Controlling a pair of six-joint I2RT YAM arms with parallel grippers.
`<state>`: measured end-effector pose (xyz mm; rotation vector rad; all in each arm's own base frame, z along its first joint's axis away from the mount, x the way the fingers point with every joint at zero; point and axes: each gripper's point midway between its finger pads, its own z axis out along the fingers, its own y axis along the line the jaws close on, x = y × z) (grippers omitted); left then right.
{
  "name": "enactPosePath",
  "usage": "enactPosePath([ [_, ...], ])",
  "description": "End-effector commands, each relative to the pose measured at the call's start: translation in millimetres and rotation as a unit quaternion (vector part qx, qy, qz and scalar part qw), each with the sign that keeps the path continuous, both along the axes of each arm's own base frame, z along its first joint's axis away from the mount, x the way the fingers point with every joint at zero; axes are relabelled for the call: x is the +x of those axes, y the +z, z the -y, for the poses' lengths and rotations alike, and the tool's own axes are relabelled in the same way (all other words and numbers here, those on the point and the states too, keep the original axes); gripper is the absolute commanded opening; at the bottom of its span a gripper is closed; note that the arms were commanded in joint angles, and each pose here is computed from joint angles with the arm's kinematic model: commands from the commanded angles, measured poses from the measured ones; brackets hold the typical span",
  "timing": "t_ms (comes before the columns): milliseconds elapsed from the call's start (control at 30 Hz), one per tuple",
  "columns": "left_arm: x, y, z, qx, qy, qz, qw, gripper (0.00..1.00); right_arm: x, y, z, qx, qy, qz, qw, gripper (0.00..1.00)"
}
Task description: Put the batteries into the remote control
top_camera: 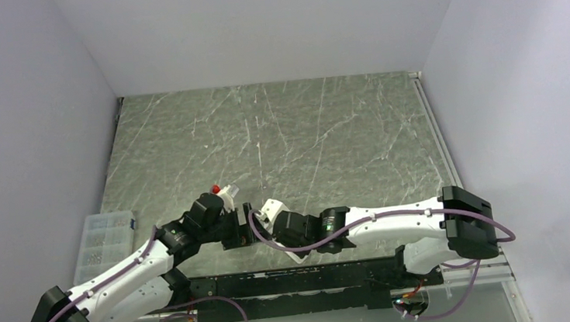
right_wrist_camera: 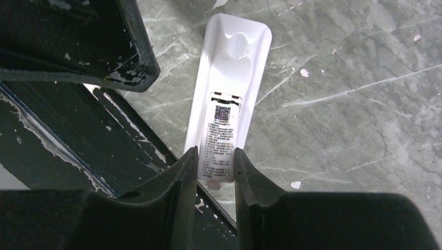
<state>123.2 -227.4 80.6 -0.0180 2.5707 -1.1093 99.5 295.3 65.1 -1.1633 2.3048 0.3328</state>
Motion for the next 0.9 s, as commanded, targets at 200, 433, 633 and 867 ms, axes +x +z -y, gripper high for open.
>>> enactPosePath([
  [200,-1,5,-1,-0.011,-0.007,0.015,1.0,0.93,13,12,-9,0.003,-0.033,0.022,0.999,0.03],
  [433,-3,5,-3,-0.012,-0.009,0.016,1.0,0.93,14,9,-10,-0.004,-0.04,0.021,0.999,0.03],
  [633,-4,6,-4,-0.011,-0.009,0.016,1.0,0.93,12,5,-12,-0.009,-0.039,0.018,0.999,0.03],
  [867,-6,6,-5,-0.011,-0.011,0.016,1.0,0.93,9,4,-15,-0.011,-0.037,0.018,0.999,0.03],
])
